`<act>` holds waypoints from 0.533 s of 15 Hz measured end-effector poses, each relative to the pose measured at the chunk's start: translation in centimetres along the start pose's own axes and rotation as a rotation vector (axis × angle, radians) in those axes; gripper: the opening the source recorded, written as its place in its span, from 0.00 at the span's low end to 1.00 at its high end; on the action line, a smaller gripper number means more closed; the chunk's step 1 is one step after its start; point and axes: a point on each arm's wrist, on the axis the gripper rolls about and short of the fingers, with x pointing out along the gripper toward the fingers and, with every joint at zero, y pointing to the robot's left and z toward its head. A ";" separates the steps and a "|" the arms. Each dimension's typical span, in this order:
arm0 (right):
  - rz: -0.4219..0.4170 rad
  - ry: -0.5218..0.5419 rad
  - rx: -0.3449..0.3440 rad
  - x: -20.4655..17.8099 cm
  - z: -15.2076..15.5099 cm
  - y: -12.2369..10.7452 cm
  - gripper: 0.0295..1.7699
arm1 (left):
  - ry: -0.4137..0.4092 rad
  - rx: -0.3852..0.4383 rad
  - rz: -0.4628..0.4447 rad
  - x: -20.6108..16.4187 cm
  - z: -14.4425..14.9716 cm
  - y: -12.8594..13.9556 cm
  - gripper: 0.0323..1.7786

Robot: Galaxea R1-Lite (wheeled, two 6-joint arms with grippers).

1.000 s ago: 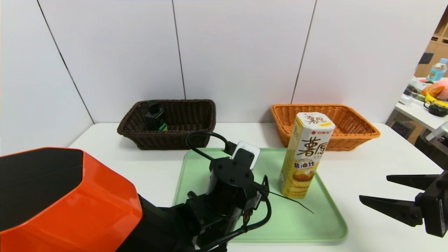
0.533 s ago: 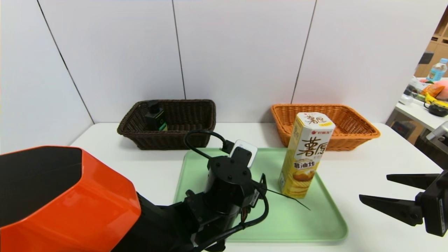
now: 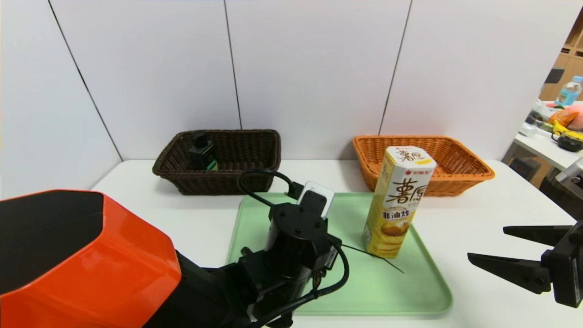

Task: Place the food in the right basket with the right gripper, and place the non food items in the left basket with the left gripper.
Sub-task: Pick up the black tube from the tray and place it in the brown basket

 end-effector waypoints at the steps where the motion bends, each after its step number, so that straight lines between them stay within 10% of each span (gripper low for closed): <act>1: 0.000 0.000 0.000 0.0 0.0 0.0 0.97 | -0.001 0.000 0.000 0.0 0.0 0.0 0.17; 8: 0.000 -0.004 -0.003 -0.1 0.1 0.0 0.97 | -0.028 -0.012 0.014 -0.6 1.4 1.0 0.17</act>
